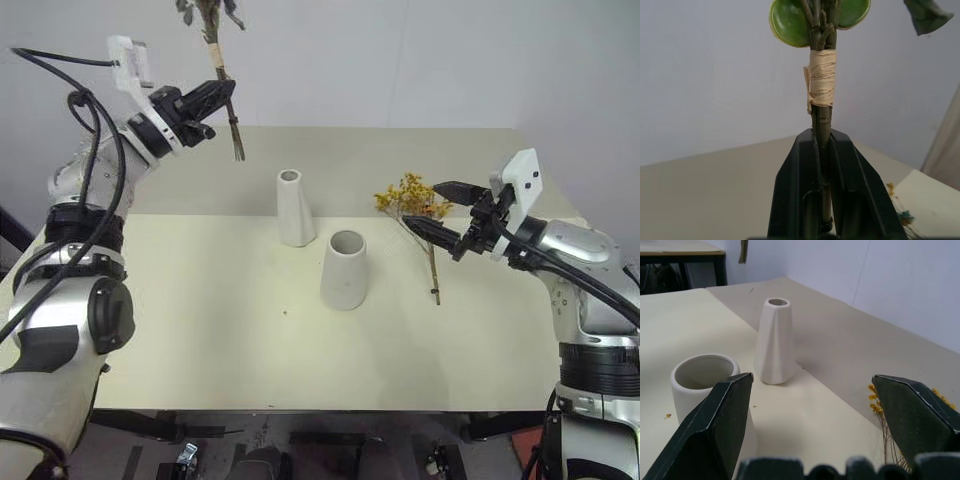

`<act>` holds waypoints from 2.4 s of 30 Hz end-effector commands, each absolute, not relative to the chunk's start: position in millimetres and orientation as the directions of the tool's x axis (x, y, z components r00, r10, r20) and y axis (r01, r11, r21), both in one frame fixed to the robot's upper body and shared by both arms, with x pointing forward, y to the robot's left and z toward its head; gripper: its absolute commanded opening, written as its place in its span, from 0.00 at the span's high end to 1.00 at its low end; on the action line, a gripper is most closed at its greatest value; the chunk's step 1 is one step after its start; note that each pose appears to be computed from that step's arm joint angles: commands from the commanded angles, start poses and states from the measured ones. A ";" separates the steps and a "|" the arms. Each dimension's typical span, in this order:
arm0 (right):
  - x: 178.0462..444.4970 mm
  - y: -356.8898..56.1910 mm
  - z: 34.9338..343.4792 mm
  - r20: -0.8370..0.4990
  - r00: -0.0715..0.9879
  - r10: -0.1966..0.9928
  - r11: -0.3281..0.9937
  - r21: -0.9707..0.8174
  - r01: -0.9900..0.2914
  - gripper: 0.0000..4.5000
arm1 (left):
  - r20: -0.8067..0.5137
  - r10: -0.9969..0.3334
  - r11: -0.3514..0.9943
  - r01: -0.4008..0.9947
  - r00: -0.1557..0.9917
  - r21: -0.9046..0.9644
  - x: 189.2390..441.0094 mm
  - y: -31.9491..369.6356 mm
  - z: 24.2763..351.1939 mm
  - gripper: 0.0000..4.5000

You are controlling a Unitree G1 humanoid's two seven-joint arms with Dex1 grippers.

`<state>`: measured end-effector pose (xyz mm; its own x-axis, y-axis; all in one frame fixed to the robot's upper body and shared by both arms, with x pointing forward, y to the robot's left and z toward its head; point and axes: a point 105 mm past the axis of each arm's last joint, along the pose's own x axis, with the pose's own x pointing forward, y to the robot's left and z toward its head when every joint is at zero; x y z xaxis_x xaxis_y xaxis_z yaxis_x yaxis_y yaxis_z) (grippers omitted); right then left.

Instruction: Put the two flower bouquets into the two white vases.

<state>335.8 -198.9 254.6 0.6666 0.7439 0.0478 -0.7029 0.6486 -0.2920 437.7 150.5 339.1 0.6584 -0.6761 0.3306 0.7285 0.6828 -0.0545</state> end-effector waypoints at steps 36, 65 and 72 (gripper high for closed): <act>279.5 -211.8 272.4 0.165 0.757 0.632 0.764 -0.298 -0.573 0.00 | 0.392 -0.681 0.664 0.747 0.618 -0.026 451.3 103.8 333.4 1.00; 266.2 -212.2 269.7 0.176 0.775 0.607 0.786 -0.276 -0.553 0.00 | 0.392 -0.631 0.727 0.686 0.670 -0.003 458.6 93.7 305.4 1.00; 266.6 -210.5 269.7 0.174 0.772 0.612 0.782 -0.277 -0.558 0.00 | 0.369 -0.634 0.729 0.685 0.679 -0.008 459.5 95.8 295.1 1.00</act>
